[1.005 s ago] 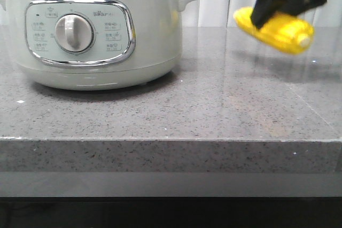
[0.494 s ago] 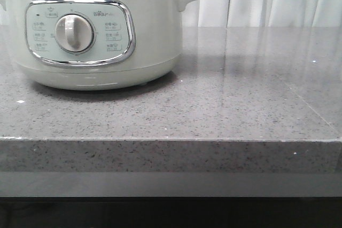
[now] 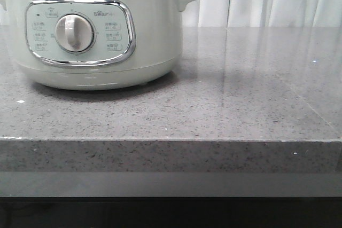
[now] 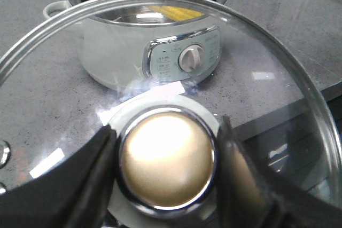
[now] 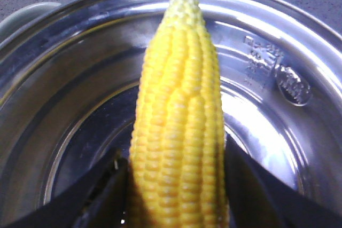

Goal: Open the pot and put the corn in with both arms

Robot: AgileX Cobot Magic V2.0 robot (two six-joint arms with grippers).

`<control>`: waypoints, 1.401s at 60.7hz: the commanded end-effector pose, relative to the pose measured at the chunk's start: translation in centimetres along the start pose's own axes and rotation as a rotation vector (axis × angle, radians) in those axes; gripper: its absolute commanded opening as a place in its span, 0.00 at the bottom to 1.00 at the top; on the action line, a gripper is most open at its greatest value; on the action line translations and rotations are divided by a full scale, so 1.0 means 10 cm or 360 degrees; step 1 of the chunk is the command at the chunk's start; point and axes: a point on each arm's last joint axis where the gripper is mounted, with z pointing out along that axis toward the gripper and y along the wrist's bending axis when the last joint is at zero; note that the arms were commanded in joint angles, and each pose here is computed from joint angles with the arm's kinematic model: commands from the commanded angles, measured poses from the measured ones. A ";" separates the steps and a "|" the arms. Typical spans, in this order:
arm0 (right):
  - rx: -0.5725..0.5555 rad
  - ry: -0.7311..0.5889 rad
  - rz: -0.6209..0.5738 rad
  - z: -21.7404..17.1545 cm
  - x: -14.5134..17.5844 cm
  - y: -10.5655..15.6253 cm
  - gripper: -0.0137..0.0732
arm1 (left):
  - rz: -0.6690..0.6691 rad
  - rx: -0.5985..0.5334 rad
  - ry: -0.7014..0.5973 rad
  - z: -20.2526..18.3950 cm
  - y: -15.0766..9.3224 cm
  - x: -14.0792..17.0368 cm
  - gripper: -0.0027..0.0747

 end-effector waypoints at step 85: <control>0.0307 -0.0527 0.0054 -1.29 -0.37 -0.50 0.08 | -0.0029 0.0003 -0.0253 0.00 0.01 -0.26 0.11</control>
